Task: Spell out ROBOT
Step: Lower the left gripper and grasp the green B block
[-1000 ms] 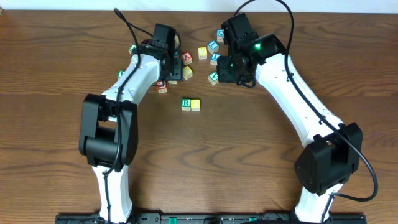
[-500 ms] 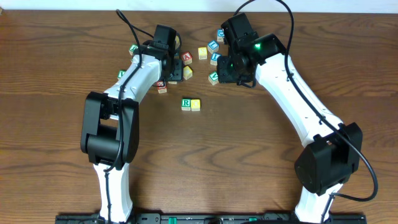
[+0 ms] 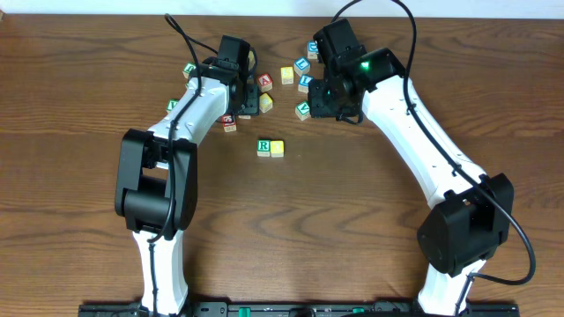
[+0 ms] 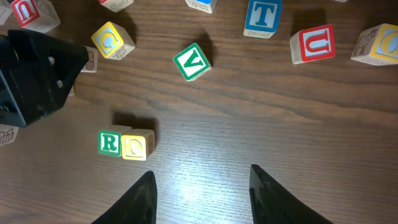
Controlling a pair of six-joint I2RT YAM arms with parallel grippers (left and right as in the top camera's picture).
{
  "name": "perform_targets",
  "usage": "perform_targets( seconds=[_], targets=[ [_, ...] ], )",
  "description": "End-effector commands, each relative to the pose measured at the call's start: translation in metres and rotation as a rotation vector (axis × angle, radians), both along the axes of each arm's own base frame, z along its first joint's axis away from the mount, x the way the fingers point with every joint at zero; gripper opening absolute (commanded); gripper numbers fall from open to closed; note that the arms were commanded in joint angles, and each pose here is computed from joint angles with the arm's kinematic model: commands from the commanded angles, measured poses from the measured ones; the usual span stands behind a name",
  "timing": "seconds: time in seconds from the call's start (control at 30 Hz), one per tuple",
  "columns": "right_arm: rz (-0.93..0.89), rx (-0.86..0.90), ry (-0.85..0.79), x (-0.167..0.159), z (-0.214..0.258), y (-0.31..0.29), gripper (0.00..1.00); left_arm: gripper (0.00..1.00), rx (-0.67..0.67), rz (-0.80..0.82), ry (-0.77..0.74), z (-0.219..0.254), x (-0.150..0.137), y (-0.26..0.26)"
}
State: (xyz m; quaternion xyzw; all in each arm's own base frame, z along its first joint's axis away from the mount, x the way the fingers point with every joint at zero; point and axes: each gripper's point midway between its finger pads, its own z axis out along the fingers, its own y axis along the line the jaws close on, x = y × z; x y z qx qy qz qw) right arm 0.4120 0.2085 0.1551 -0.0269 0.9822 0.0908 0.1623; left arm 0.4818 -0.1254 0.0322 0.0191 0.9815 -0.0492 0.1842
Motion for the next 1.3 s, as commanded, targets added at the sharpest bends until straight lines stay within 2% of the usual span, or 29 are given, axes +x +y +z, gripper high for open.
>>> perform_targets(
  seconds=[0.0,1.27],
  targets=[
    [0.01,-0.011,-0.017,0.0032,0.0043,0.0001,0.43,0.53,0.007,-0.016,0.021,-0.0106,-0.0034,-0.0018],
    [0.006,-0.025,-0.009,0.001,0.003,-0.0028,0.45,0.52,0.034,-0.016,0.001,-0.0139,-0.0024,-0.0044]
  ],
)
